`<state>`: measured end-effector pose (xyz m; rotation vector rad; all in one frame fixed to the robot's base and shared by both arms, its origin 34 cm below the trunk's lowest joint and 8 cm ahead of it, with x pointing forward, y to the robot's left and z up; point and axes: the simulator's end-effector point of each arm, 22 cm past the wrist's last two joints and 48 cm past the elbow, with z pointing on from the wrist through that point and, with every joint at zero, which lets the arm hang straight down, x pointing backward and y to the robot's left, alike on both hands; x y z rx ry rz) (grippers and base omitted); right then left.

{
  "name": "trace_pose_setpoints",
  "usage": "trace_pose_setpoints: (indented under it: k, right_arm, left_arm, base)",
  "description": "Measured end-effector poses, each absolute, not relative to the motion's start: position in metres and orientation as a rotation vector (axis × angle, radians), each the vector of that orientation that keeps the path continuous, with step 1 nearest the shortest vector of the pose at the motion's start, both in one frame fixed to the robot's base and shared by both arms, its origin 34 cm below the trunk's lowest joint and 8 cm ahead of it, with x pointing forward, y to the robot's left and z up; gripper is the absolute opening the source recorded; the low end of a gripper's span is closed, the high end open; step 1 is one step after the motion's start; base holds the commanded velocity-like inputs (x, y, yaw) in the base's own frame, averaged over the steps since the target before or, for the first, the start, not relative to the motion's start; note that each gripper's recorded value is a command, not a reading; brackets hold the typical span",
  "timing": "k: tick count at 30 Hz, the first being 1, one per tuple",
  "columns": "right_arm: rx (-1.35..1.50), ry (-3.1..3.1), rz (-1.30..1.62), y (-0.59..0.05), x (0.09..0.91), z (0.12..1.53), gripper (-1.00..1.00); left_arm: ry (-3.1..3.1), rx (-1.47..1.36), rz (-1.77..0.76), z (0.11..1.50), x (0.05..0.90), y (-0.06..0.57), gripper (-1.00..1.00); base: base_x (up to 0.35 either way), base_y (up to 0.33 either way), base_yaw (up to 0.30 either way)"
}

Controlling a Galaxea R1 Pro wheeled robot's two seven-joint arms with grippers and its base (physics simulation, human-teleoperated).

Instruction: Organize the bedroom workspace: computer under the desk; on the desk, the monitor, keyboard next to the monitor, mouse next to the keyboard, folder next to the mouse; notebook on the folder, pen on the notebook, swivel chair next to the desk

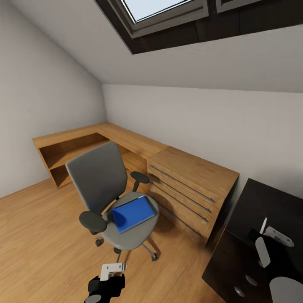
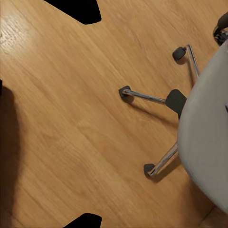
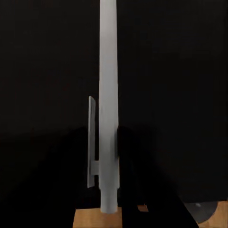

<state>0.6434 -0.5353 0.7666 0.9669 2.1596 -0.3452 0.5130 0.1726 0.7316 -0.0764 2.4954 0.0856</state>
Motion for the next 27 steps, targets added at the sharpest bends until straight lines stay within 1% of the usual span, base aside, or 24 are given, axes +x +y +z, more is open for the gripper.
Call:
trace_pose_setpoints:
  k: [8,12,14,15,27]
  right_arm:
    - [0.971,2.147,-0.354,-0.5403,0.6457,0.7649,-1.00]
    - [0.968,2.150,-0.353,-0.5391,0.6458,0.7642,-1.00]
    - [0.968,2.151,-0.352,-0.5385,0.6460,0.7636,-1.00]
    - [0.968,2.152,-0.352,-0.5384,0.6460,0.7634,1.00]
    - [0.967,2.150,-0.352,-0.5384,0.6466,0.7640,1.00]
  left_arm:
    - [2.494,-0.077,0.085,0.7317,0.5131,0.1726,1.00]
    - [2.489,-0.078,0.085,0.7326,0.5137,0.1728,1.00]
    - [2.480,-0.083,0.085,0.7335,0.5152,0.1733,1.00]
    - [2.479,-0.083,0.085,0.7337,0.5155,0.1733,1.00]
    - [2.478,-0.084,0.086,0.7338,0.5159,0.1737,1.00]
  base:
    - [0.005,0.000,0.000]
    - [0.215,0.000,0.000]
    - [0.065,0.000,0.000]
    - [0.032,0.000,0.000]
    - [0.001,0.000,0.000]
